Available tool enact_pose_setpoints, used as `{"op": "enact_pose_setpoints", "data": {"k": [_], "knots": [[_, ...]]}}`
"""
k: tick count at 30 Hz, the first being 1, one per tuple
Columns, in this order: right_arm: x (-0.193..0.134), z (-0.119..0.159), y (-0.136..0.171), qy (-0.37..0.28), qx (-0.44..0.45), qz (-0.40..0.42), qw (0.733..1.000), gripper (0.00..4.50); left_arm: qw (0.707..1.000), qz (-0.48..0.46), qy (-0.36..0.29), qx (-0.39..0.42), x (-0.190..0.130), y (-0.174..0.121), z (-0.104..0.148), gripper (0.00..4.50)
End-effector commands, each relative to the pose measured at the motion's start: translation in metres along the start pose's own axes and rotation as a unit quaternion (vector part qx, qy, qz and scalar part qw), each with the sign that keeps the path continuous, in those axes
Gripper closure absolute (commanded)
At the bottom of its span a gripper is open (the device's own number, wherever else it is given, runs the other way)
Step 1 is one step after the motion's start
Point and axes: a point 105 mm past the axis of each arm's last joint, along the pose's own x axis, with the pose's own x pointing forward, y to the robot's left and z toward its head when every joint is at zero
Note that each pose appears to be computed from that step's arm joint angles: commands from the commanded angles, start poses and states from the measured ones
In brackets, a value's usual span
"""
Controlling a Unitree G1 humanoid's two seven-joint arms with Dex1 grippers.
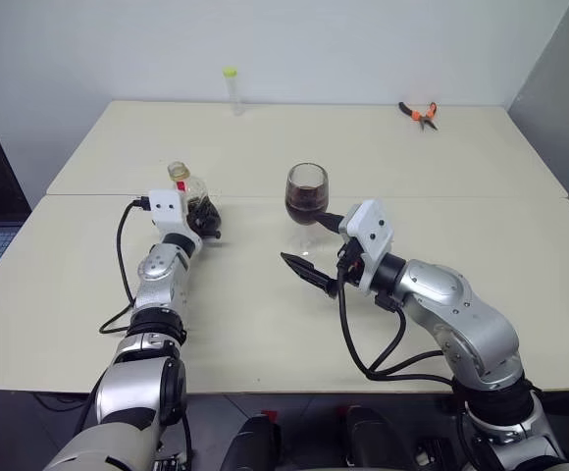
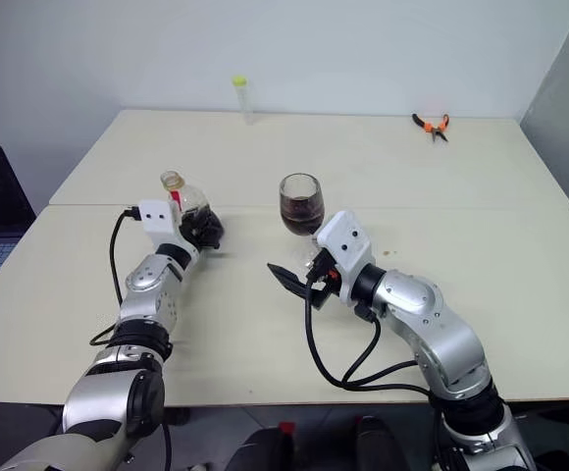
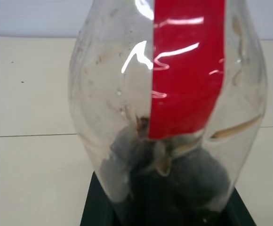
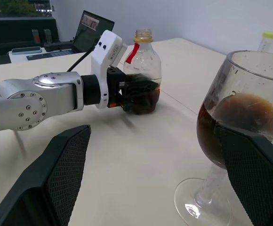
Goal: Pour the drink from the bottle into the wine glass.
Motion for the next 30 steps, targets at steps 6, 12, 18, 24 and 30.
{"op": "enact_pose_setpoints", "data": {"k": [6,12,18,24,30], "knots": [[-0.004,0.01,0.002,-0.015,-0.009,0.007,1.0,0.0,1.0,-0.012,-0.01,0.024,-0.007,0.001,0.0,0.46],[-0.014,0.008,-0.002,-0.015,-0.01,0.003,1.0,0.0,0.998,-0.012,-0.031,0.054,-0.022,0.001,0.006,0.06],[-0.029,-0.001,-0.011,-0.014,-0.012,-0.027,0.999,0.0,0.998,0.008,-0.037,0.05,-0.049,0.003,0.019,0.06],[-0.067,-0.042,-0.069,-0.017,-0.02,-0.24,0.97,0.0,0.997,0.039,-0.016,0.067,-0.084,0.0,0.028,0.06],[-0.073,-0.066,-0.09,-0.064,0.039,-0.333,0.94,0.0,0.999,0.016,-0.005,0.049,-0.101,-0.015,0.021,0.06]]}}
